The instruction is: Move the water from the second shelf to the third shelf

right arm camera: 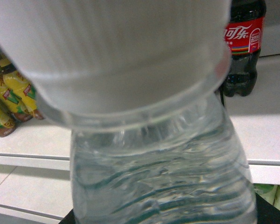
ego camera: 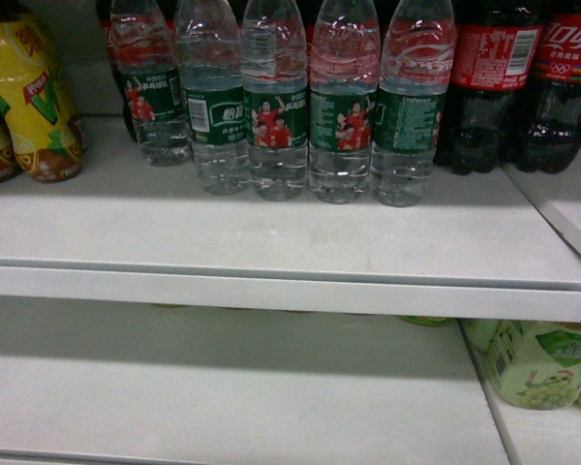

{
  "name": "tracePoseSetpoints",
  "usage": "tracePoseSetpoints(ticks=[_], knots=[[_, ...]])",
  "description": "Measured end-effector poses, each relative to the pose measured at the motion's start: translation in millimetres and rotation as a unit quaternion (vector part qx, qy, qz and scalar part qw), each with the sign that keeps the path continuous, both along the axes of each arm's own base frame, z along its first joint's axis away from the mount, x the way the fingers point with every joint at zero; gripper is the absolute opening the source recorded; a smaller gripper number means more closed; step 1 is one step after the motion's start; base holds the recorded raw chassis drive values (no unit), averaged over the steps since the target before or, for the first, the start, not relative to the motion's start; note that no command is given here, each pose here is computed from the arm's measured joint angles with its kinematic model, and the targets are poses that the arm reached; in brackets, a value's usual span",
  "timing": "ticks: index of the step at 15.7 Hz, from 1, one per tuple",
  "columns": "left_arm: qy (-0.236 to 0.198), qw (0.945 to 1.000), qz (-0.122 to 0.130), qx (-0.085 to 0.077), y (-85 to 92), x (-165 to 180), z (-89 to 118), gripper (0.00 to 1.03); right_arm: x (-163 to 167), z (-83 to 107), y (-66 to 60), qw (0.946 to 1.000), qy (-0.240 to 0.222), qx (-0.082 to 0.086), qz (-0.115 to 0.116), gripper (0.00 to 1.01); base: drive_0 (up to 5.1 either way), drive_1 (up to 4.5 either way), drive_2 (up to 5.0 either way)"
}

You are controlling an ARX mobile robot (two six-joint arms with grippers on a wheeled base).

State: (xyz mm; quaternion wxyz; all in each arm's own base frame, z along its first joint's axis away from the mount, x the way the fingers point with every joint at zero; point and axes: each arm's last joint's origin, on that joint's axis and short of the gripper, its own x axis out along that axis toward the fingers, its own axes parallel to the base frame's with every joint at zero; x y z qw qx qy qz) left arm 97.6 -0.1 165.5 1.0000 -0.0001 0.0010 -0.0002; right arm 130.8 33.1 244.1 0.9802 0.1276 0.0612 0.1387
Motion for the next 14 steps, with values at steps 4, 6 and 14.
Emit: tracePoseSetpoints(ticks=[4, 6, 14], knots=[[0.002, 1.0, 0.0, 0.0, 0.0, 0.0, -0.5, 0.98, -0.1, -0.4, 0.0, 1.0, 0.001, 0.0, 0.0, 0.45, 0.0, 0.0, 0.0], [0.001, 1.0, -0.001, 0.0, 0.0, 0.0, -0.2, 0.98, 0.0, -0.4, 0.0, 1.0, 0.001, 0.0, 0.0, 0.45, 0.0, 0.0, 0.0], [0.0, 1.0, 0.0, 0.0, 0.0, 0.0, 0.0, 0.98, 0.0, -0.2, 0.0, 1.0, 0.0, 0.001, -0.001, 0.45, 0.0, 0.0, 0.0]])
